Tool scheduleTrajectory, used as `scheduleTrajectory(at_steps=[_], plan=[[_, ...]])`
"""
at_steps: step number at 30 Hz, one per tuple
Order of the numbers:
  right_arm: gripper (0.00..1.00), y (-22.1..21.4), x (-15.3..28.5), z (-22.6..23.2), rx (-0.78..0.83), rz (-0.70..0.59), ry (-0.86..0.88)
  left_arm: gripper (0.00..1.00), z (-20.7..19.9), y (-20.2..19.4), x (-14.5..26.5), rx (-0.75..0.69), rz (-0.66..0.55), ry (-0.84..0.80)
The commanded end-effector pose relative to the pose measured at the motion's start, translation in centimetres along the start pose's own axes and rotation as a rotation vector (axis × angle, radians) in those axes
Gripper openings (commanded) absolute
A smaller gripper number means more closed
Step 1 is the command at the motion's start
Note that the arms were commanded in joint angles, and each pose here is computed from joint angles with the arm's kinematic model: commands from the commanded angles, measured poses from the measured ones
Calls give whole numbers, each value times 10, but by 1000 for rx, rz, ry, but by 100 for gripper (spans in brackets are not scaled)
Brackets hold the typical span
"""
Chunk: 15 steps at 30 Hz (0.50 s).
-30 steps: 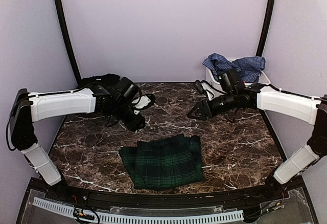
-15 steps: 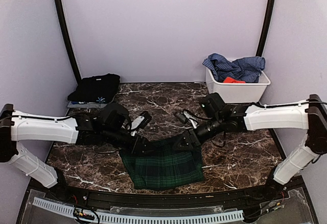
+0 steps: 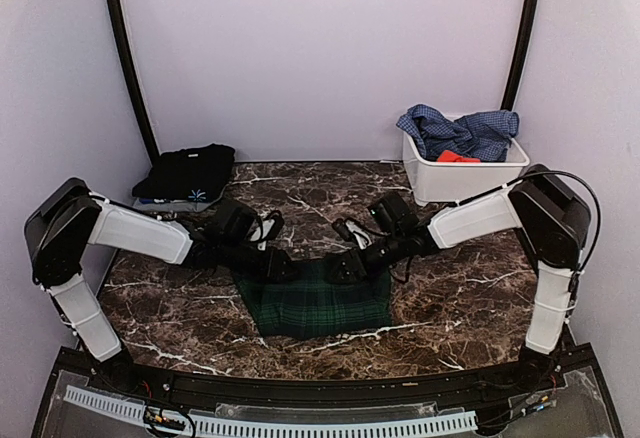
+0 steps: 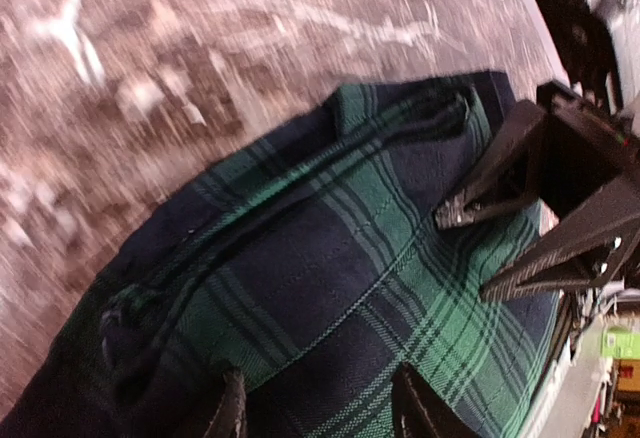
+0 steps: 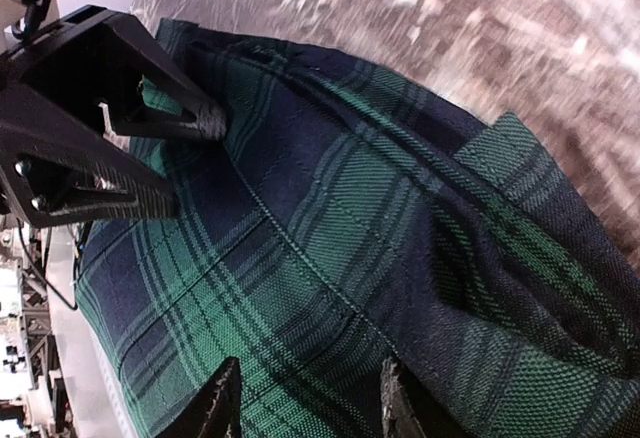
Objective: Fold and stack the mixed laundry pile
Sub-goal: Smooth out the square-folded skirt at the center of the board.
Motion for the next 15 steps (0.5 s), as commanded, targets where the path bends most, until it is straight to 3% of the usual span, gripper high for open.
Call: scheduleTrajectory(at_steps=[1, 4, 8, 15], plan=[[46, 5, 2, -43, -59, -12, -151, 50, 15, 24, 8, -34, -26, 56], [49, 22, 34, 1, 1, -72, -77, 51, -1, 35, 34, -50, -70, 34], [57, 17, 86, 50, 29, -142, 8, 55, -14, 19, 72, -19, -114, 7], [57, -58, 111, 23, -157, -113, -77, 56, -16, -45, 103, 79, -93, -16]])
Point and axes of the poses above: each gripper's point midway between its finger pads, its own x axis back along the fingers, its own z axis along the line the jaws close on, y = z × x, the point moved 2 cm from there along x, back along the fingers, and after that the axes turned 12 degrees about -x, right-handed, at the moved point
